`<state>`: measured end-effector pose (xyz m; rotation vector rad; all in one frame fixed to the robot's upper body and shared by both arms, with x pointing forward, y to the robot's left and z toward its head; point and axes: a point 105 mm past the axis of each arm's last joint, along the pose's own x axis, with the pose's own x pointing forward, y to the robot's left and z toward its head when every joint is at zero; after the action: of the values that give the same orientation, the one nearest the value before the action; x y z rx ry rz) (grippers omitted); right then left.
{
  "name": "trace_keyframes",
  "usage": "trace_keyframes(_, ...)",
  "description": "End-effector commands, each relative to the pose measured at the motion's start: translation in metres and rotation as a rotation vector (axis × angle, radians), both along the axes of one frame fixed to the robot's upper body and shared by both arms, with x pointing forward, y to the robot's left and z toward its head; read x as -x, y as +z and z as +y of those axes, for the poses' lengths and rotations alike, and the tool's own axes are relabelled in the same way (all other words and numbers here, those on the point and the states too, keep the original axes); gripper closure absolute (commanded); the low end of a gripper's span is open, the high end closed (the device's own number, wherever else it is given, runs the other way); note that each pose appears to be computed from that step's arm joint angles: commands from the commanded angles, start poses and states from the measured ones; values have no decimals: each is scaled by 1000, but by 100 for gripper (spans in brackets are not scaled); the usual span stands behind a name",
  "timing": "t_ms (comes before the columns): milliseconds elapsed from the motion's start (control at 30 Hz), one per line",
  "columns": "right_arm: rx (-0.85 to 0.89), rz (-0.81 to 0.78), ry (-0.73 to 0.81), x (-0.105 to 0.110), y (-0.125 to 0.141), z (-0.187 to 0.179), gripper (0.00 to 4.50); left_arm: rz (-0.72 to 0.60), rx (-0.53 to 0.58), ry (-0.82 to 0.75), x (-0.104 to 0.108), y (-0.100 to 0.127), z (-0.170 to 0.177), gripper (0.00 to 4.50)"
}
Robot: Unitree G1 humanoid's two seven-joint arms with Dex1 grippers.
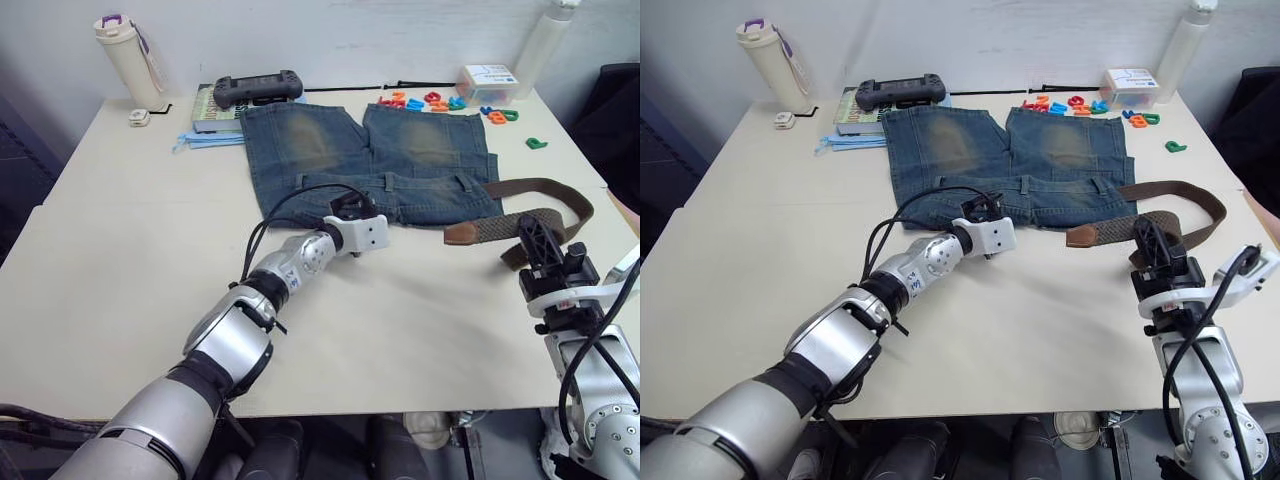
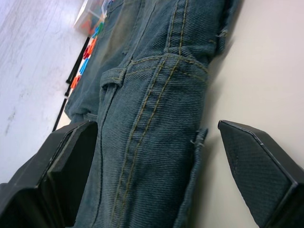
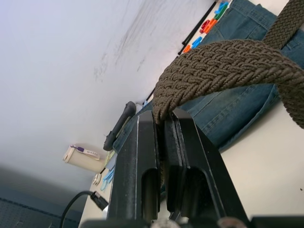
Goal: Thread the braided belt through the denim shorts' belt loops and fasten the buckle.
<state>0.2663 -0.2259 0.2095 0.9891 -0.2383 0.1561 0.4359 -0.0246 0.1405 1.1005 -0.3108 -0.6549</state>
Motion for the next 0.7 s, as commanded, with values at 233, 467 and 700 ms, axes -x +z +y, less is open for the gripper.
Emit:
trace_keyframes(233, 11, -53, -37, 12, 13, 0, 450, 73, -37, 151, -15, -14, 33, 55)
trace_keyframes(467, 10, -56, -41, 12, 13, 0, 450, 89, -48, 139, -13, -17, 30, 337)
trace_keyframes(700, 12, -58, -40, 11, 13, 1, 450, 124, -35, 95, -9, -23, 33, 448)
